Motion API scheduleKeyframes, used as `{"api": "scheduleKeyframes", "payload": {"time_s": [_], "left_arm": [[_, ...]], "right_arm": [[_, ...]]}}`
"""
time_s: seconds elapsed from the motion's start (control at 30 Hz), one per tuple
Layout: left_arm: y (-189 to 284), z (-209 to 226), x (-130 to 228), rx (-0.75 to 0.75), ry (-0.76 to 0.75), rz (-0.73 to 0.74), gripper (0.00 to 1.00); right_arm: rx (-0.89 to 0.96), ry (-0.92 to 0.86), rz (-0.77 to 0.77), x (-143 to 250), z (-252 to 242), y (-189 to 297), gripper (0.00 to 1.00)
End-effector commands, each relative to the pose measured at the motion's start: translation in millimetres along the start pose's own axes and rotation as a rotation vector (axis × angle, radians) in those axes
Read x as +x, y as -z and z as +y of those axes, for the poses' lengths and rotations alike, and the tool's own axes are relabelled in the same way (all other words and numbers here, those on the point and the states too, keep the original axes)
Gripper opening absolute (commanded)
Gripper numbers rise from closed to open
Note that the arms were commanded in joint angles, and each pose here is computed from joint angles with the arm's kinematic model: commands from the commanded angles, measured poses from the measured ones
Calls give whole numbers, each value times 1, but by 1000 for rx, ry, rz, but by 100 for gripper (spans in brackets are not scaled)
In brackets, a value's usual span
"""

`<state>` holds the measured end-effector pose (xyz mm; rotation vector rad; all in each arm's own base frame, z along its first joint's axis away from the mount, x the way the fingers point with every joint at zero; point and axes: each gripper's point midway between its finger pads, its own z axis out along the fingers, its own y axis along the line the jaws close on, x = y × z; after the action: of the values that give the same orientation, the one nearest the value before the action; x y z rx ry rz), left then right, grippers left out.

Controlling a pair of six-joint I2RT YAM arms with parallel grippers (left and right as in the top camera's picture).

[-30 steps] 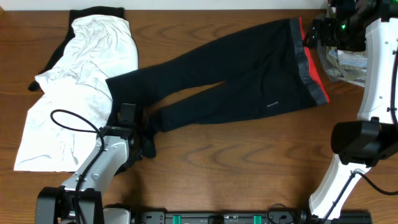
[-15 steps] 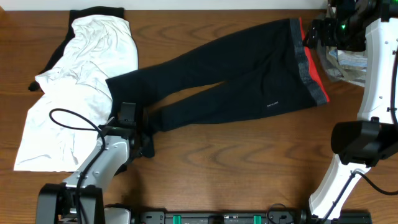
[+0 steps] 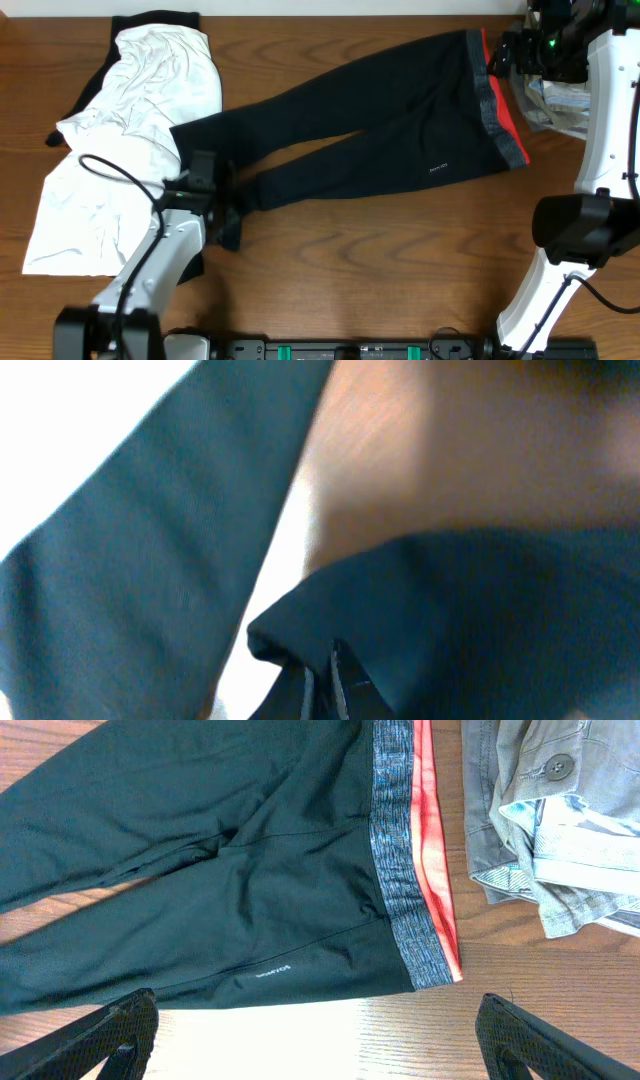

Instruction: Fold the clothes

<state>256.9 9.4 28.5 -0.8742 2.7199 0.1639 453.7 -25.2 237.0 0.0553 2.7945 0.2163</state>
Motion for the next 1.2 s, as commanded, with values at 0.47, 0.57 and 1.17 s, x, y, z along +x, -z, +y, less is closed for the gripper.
{"api": "scheduleKeyframes", "payload": {"time_s": [0.47,0.57,1.17], "left_arm": [[57,36,-50,-138,-268,-189,6],[54,49,-45,-168,-249,-151,6],[58,10,-51,103,-182,-119,95]], "right_arm": [[-11,13,16,3,6,-2,99],[-11,10,26,6,6,-2,99],[85,-241,109,38,-27,20,88]]}}
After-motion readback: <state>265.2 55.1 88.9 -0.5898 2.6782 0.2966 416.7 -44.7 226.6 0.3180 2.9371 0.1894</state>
